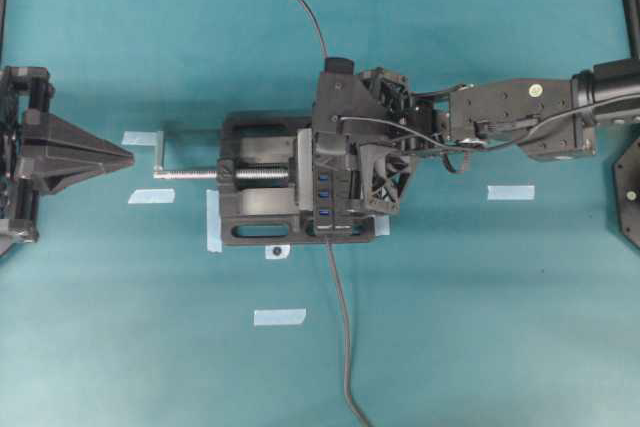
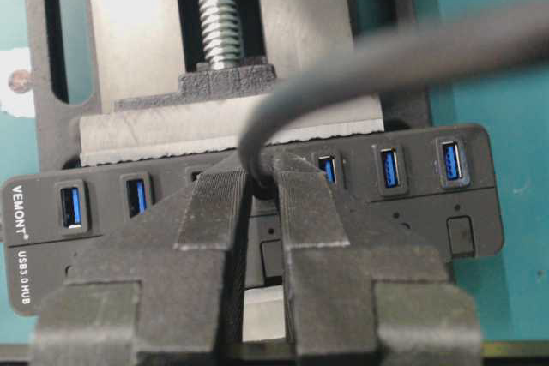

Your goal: Insert the USB into the center port of the fixed hub

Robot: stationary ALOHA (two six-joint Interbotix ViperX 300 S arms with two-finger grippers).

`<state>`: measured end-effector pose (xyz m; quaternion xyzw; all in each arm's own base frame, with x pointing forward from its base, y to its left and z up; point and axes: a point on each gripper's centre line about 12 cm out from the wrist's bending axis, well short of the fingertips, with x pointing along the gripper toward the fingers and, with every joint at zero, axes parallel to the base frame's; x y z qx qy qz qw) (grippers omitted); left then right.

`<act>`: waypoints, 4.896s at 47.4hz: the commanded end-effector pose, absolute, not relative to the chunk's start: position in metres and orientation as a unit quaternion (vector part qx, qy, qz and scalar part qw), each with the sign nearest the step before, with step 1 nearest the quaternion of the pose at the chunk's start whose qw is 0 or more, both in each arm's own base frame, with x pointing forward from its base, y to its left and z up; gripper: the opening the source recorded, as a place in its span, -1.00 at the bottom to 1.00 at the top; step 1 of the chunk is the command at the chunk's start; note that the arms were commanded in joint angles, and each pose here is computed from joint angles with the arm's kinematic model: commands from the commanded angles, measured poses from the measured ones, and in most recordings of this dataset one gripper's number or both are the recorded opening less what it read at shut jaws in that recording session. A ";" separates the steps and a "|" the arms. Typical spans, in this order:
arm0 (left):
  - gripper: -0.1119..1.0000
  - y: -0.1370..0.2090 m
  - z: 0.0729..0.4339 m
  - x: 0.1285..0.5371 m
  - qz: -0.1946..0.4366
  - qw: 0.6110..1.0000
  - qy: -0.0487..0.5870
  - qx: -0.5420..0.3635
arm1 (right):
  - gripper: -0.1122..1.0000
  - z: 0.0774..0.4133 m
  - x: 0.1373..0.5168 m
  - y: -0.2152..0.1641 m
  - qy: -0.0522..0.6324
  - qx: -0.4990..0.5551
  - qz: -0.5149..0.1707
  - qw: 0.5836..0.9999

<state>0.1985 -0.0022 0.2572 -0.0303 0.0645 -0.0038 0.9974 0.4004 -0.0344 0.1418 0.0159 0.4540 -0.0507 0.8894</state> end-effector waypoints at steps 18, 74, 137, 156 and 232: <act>-0.78 -0.003 0.263 0.200 -0.005 0.998 0.057 -0.030 | -0.67 0.141 0.403 -0.032 0.458 0.019 -0.050 0.887; -0.78 -0.003 0.263 0.200 -0.005 0.998 0.056 -0.037 | 0.64 0.170 0.408 -0.031 0.423 0.018 -0.049 0.905; -0.78 -0.002 0.263 0.200 -0.004 0.998 0.056 -0.038 | 0.63 0.217 0.339 -0.025 0.334 0.018 -0.045 0.941; -0.78 -0.002 0.264 0.201 -0.004 0.998 0.055 -0.038 | 0.63 0.225 0.322 -0.023 0.297 0.018 -0.041 0.954; -0.78 -0.002 0.263 0.200 -0.004 0.998 0.057 -0.039 | 0.63 0.247 0.234 -0.017 0.218 0.015 -0.041 0.975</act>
